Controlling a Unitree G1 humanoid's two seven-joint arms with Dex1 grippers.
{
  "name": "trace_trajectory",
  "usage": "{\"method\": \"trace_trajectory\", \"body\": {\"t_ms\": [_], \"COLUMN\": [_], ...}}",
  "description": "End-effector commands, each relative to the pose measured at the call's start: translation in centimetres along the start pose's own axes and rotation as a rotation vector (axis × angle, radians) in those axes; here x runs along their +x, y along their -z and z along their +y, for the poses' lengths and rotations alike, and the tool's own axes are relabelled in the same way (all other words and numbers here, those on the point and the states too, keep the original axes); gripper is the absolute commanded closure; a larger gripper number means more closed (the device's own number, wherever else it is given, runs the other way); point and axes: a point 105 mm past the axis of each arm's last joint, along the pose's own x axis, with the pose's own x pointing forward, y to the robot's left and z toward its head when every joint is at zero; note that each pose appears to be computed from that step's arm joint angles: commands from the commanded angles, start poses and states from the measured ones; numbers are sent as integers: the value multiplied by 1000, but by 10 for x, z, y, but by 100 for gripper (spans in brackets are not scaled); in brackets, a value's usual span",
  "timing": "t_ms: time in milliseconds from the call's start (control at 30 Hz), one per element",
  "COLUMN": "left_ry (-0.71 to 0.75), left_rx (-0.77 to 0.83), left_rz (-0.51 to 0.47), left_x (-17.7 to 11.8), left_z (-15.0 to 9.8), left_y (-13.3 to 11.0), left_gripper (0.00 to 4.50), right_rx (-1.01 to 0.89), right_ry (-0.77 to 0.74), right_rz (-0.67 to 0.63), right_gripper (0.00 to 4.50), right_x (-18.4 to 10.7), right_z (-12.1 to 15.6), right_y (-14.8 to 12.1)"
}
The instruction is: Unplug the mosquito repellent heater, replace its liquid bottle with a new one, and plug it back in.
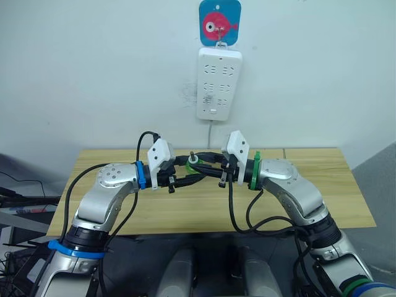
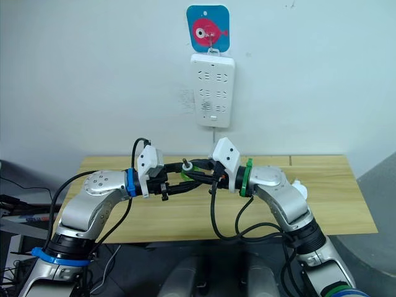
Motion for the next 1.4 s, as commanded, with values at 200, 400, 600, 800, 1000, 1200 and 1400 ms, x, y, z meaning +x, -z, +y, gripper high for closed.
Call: {"method": "trace_trajectory", "body": {"t_ms": [200,400,600,800,1000,1200,1400], "left_ry": [-32,-220,-389,-440,-459,-460,-468], "left_rx": [55,137,208,181,176,162,158], "left_rz": [-84,-219,-347,-422,-470,-489,-491], "left_x": [0,4,13,30,37,37,36], "left_z": [-2,-3,-4,-4,-4,-8,-10], "left_y": [-19,-46,-66,-73,-79,-81,-81], "left_gripper": [120,0,0,0,0,119,227], "right_rx": [84,673,965,1047,1064,1080,1100], "right_ry": [29,237,255,205,186,199,235], "right_rz": [-79,-314,-435,-464,-441,-446,-462], "right_gripper": [367,367,367,367,367,367,367], "right_x": [-5,-43,-56,-52,-49,-52,-54], "right_z": [-15,-53,-55,-45,-39,-41,-46], "right_y": [-16,-34,-43,-59,-63,-66,-66]}}
